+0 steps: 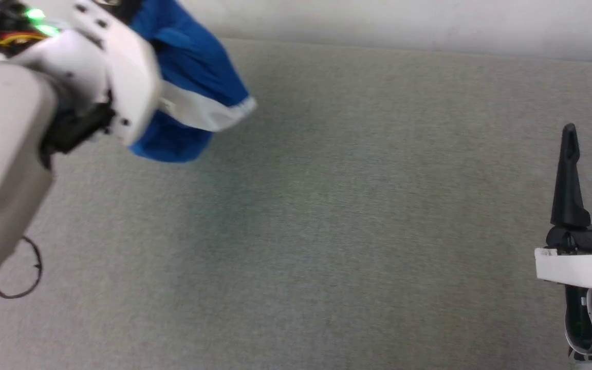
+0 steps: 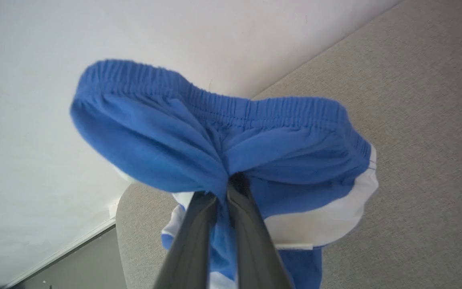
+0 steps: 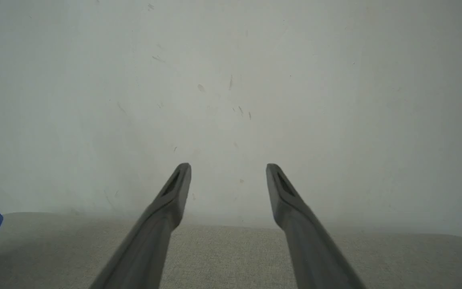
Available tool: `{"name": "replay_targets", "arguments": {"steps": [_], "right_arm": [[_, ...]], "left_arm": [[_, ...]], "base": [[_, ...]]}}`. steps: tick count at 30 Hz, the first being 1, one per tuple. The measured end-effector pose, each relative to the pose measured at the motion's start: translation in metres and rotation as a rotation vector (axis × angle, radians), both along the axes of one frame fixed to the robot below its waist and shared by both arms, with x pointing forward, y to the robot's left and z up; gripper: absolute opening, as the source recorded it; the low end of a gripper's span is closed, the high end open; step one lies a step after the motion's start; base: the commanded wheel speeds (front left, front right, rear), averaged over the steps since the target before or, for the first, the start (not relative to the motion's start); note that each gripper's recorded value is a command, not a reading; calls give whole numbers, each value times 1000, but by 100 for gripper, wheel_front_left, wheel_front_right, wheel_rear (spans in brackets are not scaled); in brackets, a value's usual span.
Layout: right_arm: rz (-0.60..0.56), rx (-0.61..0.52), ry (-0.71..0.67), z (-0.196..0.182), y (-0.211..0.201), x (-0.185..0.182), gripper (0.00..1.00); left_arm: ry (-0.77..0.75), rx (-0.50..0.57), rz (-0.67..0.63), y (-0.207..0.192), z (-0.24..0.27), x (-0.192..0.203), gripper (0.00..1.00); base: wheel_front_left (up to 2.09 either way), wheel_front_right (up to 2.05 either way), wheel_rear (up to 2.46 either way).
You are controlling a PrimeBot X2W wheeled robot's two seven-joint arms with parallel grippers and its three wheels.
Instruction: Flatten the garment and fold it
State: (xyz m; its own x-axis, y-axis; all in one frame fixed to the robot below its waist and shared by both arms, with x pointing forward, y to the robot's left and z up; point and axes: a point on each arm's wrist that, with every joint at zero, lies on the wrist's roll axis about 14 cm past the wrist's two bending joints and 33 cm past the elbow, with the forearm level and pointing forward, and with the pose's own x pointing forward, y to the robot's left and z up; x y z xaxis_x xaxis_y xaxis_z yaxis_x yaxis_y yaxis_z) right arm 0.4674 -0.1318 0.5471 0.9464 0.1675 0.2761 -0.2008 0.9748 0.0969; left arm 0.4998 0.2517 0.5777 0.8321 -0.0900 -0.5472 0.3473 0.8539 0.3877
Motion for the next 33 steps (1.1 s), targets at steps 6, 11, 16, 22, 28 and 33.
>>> {"name": "replay_targets", "arguments": {"steps": [6,11,16,22,28,33], "right_arm": [[-94,-5,-2,6,-37,-17,100],[-190,-13,13,6,-73,-35,100],[-280,-27,24,6,-104,-53,100],[-348,-35,48,2,-127,-69,100],[-380,-44,54,3,-137,-77,100],[-379,-54,50,5,-135,-84,100]], "left_arm": [[20,-78,-300,-117,-16,4,0],[100,-172,-519,-213,-51,-9,0],[234,-244,-670,-287,-102,-40,0],[447,-281,-760,-333,-169,-97,0],[429,-292,-792,-347,-176,-105,100],[160,-410,-809,-354,-138,-82,100]], "base": [[0,0,0],[0,0,0],[0,0,0],[0,0,0],[0,0,0],[0,0,0]]}}
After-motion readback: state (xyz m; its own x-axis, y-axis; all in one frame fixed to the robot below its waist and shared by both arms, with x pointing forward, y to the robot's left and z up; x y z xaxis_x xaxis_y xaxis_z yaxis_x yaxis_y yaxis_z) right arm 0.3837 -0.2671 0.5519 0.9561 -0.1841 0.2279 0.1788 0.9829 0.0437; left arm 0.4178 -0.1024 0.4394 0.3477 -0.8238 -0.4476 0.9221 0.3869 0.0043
